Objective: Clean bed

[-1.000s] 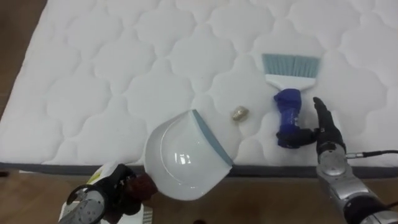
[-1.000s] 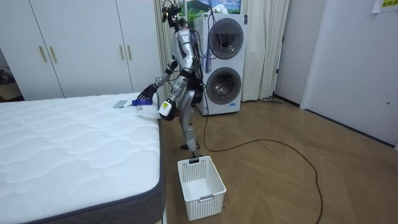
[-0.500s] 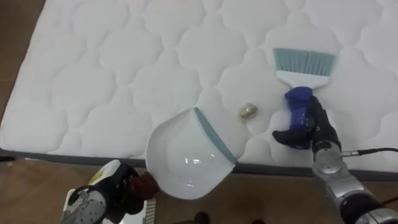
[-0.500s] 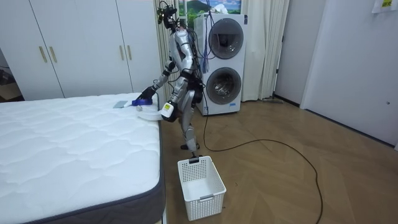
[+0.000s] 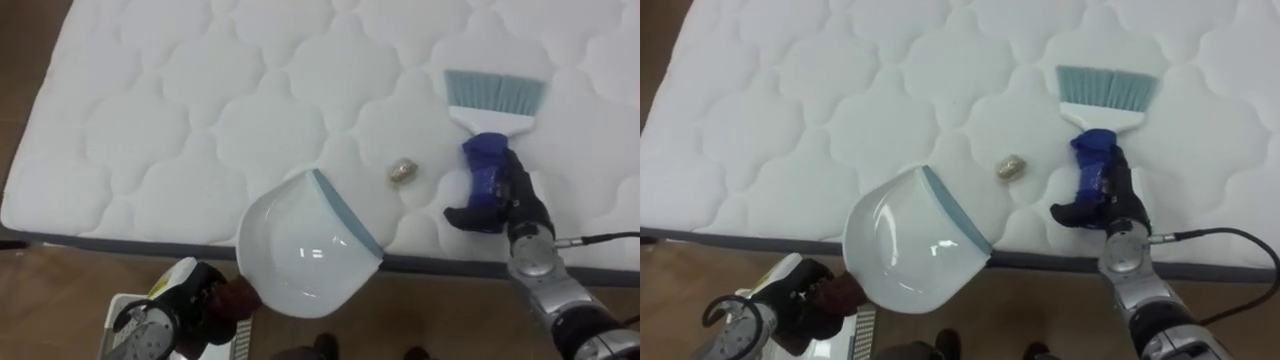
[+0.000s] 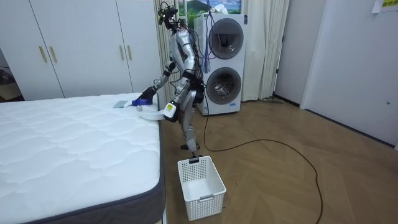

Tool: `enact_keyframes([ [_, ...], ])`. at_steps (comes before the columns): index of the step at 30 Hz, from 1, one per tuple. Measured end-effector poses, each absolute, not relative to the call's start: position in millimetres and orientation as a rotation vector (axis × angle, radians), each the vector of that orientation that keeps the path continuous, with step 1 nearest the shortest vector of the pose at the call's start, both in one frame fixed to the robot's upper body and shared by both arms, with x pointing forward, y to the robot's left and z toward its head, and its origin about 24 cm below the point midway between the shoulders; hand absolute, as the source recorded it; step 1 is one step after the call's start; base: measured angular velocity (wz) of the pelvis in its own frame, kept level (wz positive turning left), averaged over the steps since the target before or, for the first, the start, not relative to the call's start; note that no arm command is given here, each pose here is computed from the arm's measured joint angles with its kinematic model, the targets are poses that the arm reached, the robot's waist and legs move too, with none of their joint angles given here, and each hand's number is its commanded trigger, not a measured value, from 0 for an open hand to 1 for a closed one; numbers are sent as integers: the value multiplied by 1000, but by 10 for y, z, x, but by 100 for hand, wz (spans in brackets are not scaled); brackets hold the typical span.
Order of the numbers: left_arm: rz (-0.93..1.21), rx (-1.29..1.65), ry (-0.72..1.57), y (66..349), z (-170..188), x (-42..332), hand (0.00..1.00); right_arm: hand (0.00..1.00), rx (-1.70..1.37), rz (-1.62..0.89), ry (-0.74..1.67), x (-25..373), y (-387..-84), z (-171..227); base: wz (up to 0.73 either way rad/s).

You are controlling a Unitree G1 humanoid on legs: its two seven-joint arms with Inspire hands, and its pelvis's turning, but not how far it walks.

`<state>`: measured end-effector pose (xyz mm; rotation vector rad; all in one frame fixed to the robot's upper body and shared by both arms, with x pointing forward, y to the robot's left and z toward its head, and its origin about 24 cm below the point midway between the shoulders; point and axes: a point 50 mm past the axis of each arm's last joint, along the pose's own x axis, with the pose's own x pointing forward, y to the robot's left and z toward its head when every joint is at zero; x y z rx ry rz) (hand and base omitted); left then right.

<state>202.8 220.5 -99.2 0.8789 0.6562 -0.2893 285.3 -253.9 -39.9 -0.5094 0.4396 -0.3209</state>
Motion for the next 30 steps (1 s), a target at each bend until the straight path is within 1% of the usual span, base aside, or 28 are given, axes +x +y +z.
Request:
enact_keyframes([
  [4,-298,881,668,2187,-1004,1996,100,100,-562,-384,448,2851,-2731,-337,7],
  [8,-300,880,671,2180,-999,1997,100,100,-628,-385,472,2813,-2820,-349,7],
  [22,-313,876,680,2159,-985,2007,100,100,-646,-383,514,2764,-2899,-377,1],
  [30,-322,872,705,2174,-1023,1937,100,100,-652,-386,527,2717,-2922,-408,3],
])
